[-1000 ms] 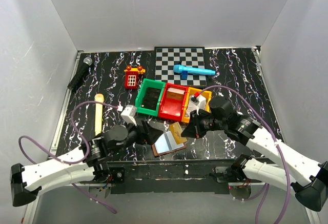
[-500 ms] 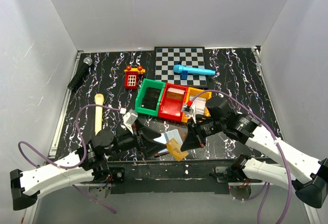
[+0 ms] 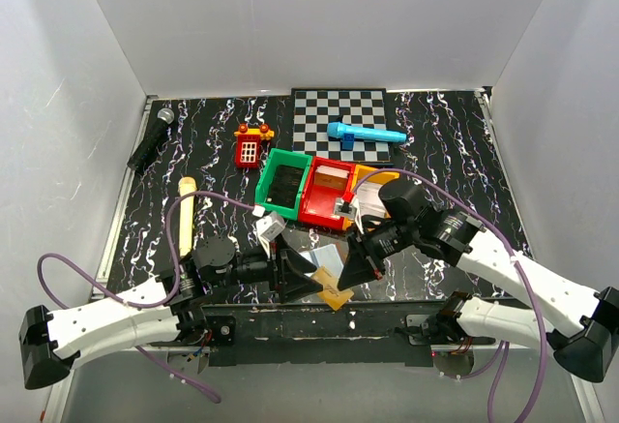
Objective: Take the credit cards out of the card holder
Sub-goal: Place the credit card in the storage box.
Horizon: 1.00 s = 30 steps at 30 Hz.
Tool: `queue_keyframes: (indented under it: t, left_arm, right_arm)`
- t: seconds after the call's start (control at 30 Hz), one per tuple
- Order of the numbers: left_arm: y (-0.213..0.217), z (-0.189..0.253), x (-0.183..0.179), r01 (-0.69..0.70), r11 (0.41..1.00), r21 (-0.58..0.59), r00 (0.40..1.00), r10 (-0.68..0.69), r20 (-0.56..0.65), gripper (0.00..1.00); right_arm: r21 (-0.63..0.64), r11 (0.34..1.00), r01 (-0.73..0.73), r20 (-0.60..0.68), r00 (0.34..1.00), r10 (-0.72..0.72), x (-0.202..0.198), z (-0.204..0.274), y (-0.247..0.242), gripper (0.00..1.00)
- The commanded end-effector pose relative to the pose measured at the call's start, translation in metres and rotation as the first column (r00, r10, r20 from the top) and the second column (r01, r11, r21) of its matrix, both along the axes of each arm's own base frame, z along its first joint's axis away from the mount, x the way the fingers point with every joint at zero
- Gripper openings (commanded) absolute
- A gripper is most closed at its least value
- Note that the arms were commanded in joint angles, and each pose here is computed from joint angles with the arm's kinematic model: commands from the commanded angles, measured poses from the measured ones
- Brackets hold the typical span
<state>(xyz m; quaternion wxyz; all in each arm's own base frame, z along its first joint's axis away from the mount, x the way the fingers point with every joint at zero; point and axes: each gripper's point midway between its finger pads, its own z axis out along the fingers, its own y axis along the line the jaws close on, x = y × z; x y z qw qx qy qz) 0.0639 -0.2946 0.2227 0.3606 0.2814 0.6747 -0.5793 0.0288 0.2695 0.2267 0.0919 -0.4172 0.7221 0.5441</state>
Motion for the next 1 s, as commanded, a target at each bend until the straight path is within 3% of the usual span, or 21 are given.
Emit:
queue_keyframes:
  t: [0.0,0.23,0.27,0.3,0.37,0.47,0.97]
  left_arm:
    - [-0.002,0.019,-0.007,0.054,0.998,-0.041,0.997,-0.052,0.05,0.53]
    - [-0.004,0.017,-0.009,0.074,0.996,-0.047,0.996,-0.072,0.051,0.13]
    - [-0.003,0.017,-0.009,0.074,0.996,-0.051,0.996,-0.071,0.052,0.05]
    - [-0.002,0.015,-0.009,0.071,0.996,-0.056,0.996,-0.068,0.051,0.0]
    - [0.0,0.017,-0.009,0.06,0.995,-0.085,0.997,-0.056,0.049,0.0]
    - [0.005,0.02,-0.008,0.035,0.992,-0.117,0.998,-0.029,0.049,0.0]
    - [0.007,0.022,-0.009,0.03,0.989,-0.145,0.999,-0.025,0.042,0.0]
  right_arm:
    - [0.052,0.997,-0.061,0.029,0.998,0.059,-0.005,0.019,0.003,0.01]
    - [0.047,0.997,-0.061,0.035,0.998,0.06,-0.005,0.019,0.005,0.01]
    - [0.049,0.997,-0.056,0.04,0.998,0.054,-0.004,0.019,0.005,0.08]
    - [0.061,0.997,-0.05,0.049,0.998,0.047,-0.003,0.021,0.006,0.21]
    - [0.097,0.995,-0.025,0.062,0.998,0.019,-0.001,0.025,0.008,0.36]
    - [0.154,0.988,0.028,0.084,0.996,-0.042,0.005,0.03,0.012,0.43]
    - [0.204,0.974,0.096,0.088,0.989,-0.116,0.017,0.034,0.021,0.4]
